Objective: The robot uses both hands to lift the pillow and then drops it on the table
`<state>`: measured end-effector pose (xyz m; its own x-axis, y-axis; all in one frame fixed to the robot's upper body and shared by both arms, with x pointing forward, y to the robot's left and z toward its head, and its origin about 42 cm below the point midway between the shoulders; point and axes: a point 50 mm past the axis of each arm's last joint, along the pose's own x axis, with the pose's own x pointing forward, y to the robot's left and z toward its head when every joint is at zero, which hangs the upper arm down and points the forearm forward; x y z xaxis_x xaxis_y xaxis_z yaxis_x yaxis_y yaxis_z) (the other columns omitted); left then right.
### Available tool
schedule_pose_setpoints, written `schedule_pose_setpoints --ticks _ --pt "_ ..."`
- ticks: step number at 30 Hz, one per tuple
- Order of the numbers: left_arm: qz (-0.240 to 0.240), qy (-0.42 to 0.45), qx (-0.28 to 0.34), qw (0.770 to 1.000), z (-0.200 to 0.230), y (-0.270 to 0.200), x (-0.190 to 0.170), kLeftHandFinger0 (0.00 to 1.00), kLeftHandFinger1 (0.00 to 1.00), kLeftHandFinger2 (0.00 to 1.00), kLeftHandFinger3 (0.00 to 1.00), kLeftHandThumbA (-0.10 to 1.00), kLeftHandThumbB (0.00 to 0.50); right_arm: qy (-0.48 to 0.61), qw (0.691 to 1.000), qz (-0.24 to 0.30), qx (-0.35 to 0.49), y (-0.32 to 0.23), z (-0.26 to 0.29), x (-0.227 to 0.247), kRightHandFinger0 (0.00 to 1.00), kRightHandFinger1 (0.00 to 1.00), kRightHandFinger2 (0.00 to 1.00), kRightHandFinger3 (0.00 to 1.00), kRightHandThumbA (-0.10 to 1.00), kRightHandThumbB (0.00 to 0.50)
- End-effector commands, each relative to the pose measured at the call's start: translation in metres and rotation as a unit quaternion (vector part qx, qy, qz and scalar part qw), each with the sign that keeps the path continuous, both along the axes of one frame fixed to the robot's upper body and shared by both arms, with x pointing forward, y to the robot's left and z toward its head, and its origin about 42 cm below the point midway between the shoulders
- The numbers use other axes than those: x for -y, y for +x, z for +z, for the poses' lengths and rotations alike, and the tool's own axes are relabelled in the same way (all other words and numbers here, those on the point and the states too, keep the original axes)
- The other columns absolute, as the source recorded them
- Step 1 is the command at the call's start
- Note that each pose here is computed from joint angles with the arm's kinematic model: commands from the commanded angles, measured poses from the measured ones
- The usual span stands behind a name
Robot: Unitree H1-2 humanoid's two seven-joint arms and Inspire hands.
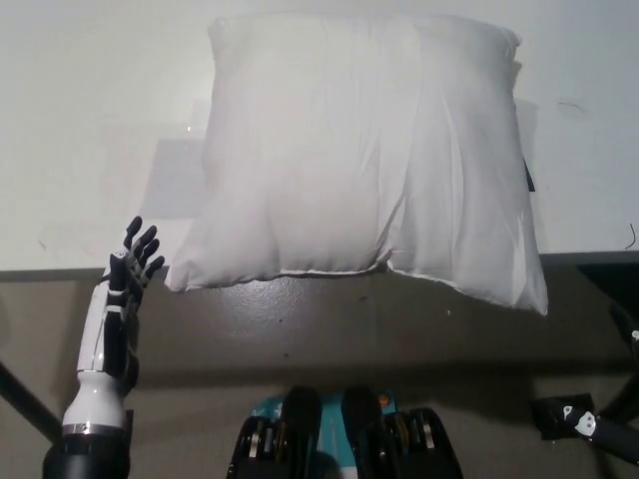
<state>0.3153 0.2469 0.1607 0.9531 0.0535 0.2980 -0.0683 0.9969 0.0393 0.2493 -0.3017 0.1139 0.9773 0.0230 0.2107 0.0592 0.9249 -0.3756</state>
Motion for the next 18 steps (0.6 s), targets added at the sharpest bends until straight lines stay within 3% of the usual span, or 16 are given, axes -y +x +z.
schedule_pose_setpoints --ticks 1,3,5,6,7,9,10,13,15,16,18 --pt "0.018 0.052 0.066 0.996 0.010 -0.011 0.000 1.00 1.00 1.00 1.00 1.00 0.265 -0.015 0.998 0.010 0.067 0.000 0.025 -0.009 1.00 1.00 1.00 1.00 1.00 0.243" --pt "0.014 0.059 0.071 0.996 0.008 -0.017 0.001 1.00 1.00 1.00 1.00 1.00 0.246 -0.001 0.996 0.017 0.086 0.001 0.036 -0.011 1.00 1.00 1.00 1.00 1.00 0.241" --pt "0.017 0.057 0.070 0.996 0.008 -0.019 0.004 1.00 1.00 1.00 1.00 1.00 0.135 0.002 0.995 0.017 0.100 0.005 0.044 -0.011 1.00 1.00 1.00 1.00 1.00 0.243" --pt "0.018 0.051 0.069 0.996 0.007 -0.022 0.005 1.00 1.00 1.00 1.00 1.00 0.125 0.000 0.994 0.016 0.105 0.004 0.047 -0.010 1.00 1.00 1.00 1.00 1.00 0.245" --pt "0.017 0.042 0.075 0.996 0.011 -0.022 0.005 1.00 1.00 1.00 1.00 1.00 0.045 0.003 0.993 0.017 0.113 0.007 0.053 -0.010 1.00 1.00 1.00 1.00 1.00 0.243" --pt "0.003 0.003 0.087 0.996 0.024 -0.016 0.009 1.00 1.00 1.00 1.00 1.00 0.187 0.015 0.990 0.022 0.140 0.020 0.076 -0.007 1.00 1.00 1.00 1.00 1.00 0.231" --pt "-0.003 -0.008 0.091 0.996 0.031 -0.014 0.010 1.00 1.00 1.00 1.00 1.00 0.225 0.016 0.989 0.021 0.148 0.025 0.086 -0.005 1.00 1.00 1.00 1.00 1.00 0.223" --pt "-0.011 -0.015 0.098 0.995 0.041 -0.008 0.012 1.00 1.00 1.00 1.00 1.00 0.225 0.010 0.986 0.018 0.163 0.033 0.100 0.000 1.00 1.00 1.00 1.00 1.00 0.219" --pt "-0.014 -0.032 0.132 0.991 0.075 0.015 0.010 1.00 1.00 1.00 1.00 1.00 0.261 0.002 0.980 0.008 0.197 0.067 0.148 0.007 1.00 1.00 1.00 1.00 1.00 0.146" --pt "-0.016 -0.035 0.133 0.990 0.078 0.016 0.010 1.00 1.00 1.00 1.00 1.00 0.262 0.003 0.980 0.006 0.197 0.069 0.150 0.007 1.00 1.00 1.00 1.00 1.00 0.143" --pt "-0.008 -0.032 0.171 0.985 0.107 0.037 0.015 1.00 1.00 1.00 1.00 1.00 0.224 0.005 0.979 0.001 0.202 0.094 0.179 0.013 1.00 1.00 1.00 1.00 1.00 0.125"
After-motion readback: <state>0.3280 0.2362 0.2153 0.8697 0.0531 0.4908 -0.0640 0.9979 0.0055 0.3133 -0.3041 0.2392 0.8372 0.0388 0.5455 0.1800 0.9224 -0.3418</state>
